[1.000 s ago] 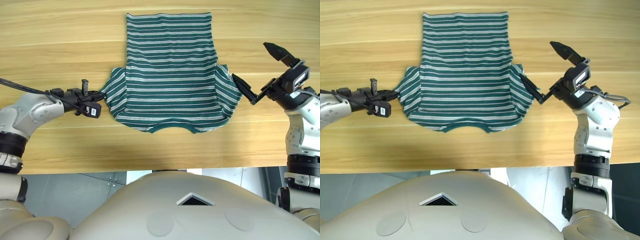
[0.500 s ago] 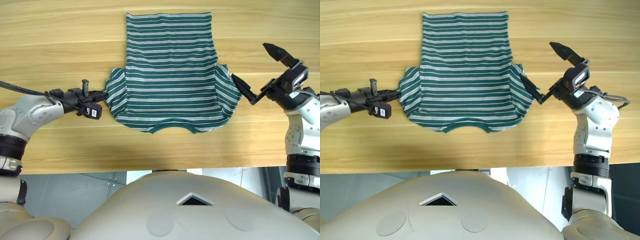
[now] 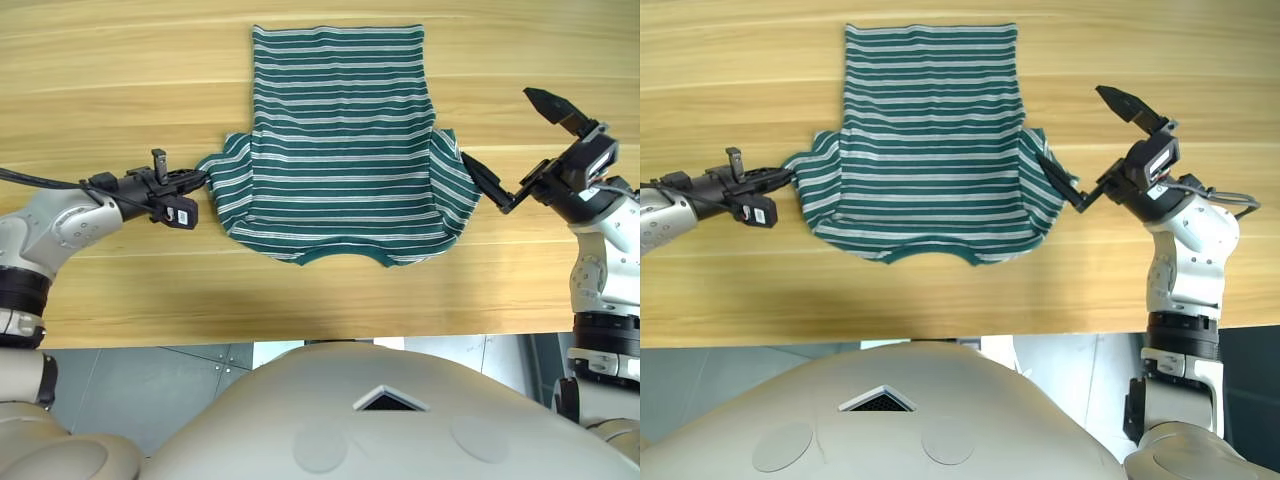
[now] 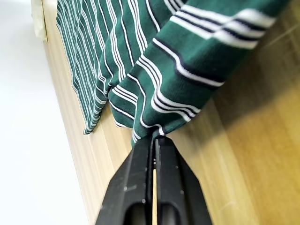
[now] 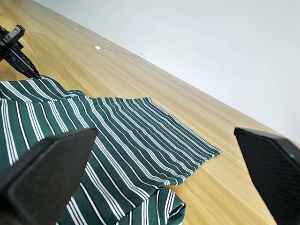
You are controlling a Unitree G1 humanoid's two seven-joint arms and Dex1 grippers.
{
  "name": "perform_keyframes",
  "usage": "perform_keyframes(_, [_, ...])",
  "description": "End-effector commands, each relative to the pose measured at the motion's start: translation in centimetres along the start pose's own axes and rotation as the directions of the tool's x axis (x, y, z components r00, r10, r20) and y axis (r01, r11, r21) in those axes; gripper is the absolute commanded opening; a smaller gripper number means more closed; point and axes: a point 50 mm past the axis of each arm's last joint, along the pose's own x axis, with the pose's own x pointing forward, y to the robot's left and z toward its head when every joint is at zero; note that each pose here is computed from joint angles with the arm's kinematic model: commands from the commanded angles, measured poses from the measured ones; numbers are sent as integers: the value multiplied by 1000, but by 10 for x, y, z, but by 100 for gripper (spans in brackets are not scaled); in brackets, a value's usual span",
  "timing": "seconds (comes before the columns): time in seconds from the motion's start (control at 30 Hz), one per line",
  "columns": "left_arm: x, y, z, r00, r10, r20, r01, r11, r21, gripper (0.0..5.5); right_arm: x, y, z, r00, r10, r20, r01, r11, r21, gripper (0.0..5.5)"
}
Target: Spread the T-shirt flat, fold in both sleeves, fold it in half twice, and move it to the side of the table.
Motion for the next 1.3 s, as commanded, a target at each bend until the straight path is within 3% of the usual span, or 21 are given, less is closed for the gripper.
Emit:
perform_keyframes(0.03, [-6, 4, 0, 1000, 10, 26, -10, 1000, 7, 1, 1, 1, 2, 1000, 15, 2, -15, 1000, -21, 540])
perform_keyframes(0.4, [-3, 17, 4, 991, 77, 113, -76, 997, -18, 1, 4, -1, 2, 1000, 23, -4, -23, 999, -33, 540])
perform_keyframes(0.73, [37, 44, 21, 976, 81, 204, -87, 996, 22, 1, 6, -3, 4, 999, 32, -11, -32, 998, -52, 540])
perform_keyframes(1.3, [70, 39, 60, 948, 37, 316, -55, 997, 46, 1, 8, 3, 0, 1000, 22, 2, -22, 999, -32, 540])
